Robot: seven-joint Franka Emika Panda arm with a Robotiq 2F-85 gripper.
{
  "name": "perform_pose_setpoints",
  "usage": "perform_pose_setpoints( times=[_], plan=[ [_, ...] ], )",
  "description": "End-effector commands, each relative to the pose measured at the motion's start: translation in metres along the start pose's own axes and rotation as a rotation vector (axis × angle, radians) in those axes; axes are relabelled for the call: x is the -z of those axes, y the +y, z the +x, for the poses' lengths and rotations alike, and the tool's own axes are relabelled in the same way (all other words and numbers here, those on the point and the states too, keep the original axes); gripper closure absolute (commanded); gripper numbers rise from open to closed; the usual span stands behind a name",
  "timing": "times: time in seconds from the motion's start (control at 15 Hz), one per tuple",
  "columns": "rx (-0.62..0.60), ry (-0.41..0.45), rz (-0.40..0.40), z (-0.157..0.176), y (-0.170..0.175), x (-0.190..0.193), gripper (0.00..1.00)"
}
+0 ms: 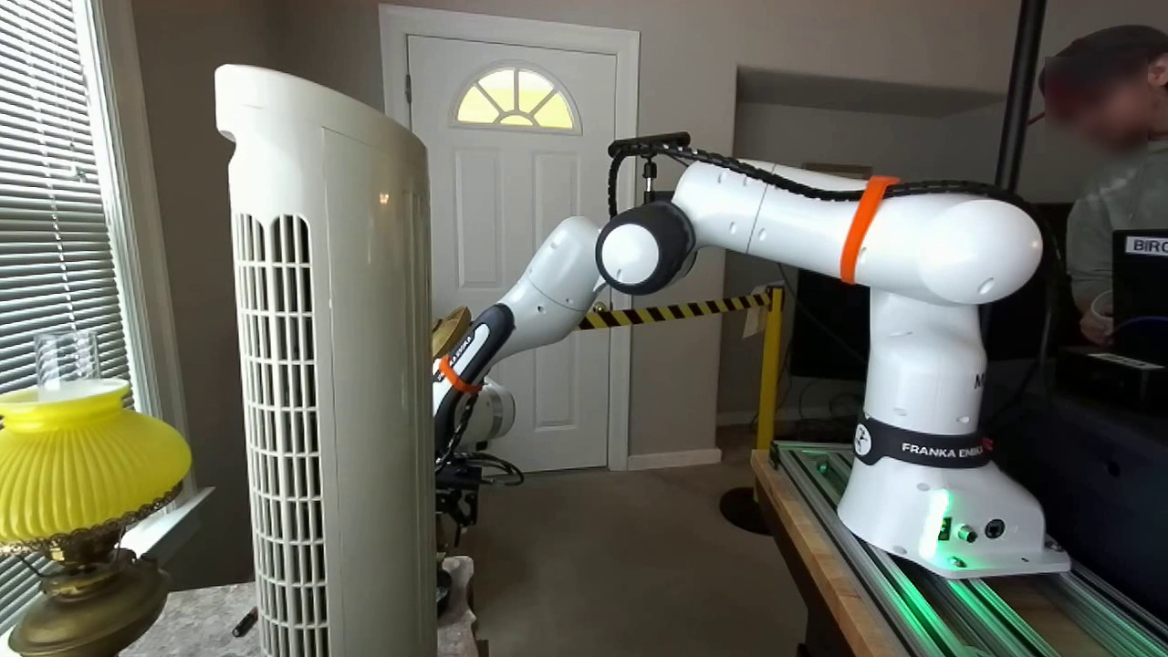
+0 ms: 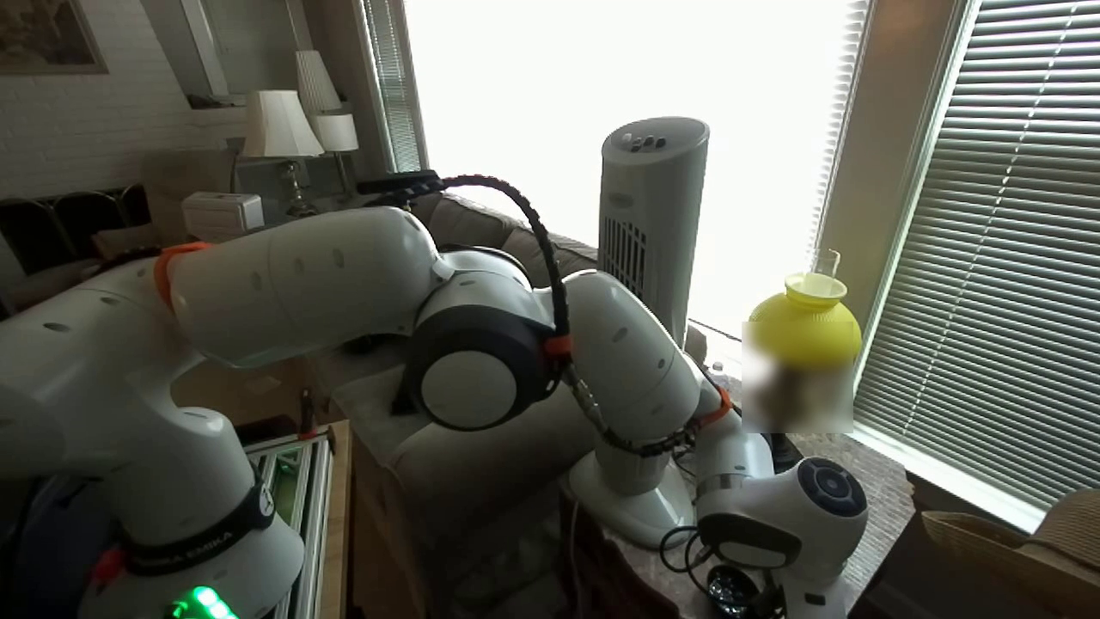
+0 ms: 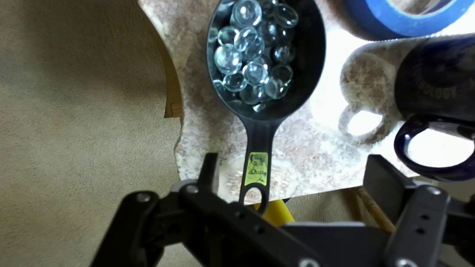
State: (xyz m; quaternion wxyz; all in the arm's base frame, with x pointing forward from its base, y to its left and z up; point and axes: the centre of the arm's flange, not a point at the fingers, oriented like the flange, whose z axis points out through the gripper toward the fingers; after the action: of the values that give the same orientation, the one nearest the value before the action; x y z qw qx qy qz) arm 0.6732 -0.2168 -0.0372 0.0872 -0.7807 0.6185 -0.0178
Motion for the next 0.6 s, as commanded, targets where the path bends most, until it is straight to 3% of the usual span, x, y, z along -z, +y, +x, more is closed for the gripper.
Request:
perform_pose_setpoints(
  times=[0.0,0.53],
  plan=[
    [0.010,0.003,-0.005,-0.005,0.002,-0.009,0.00],
    [0.011,0.022,-0.010,-0.011,0.006,-0.031,0.00]
  ],
)
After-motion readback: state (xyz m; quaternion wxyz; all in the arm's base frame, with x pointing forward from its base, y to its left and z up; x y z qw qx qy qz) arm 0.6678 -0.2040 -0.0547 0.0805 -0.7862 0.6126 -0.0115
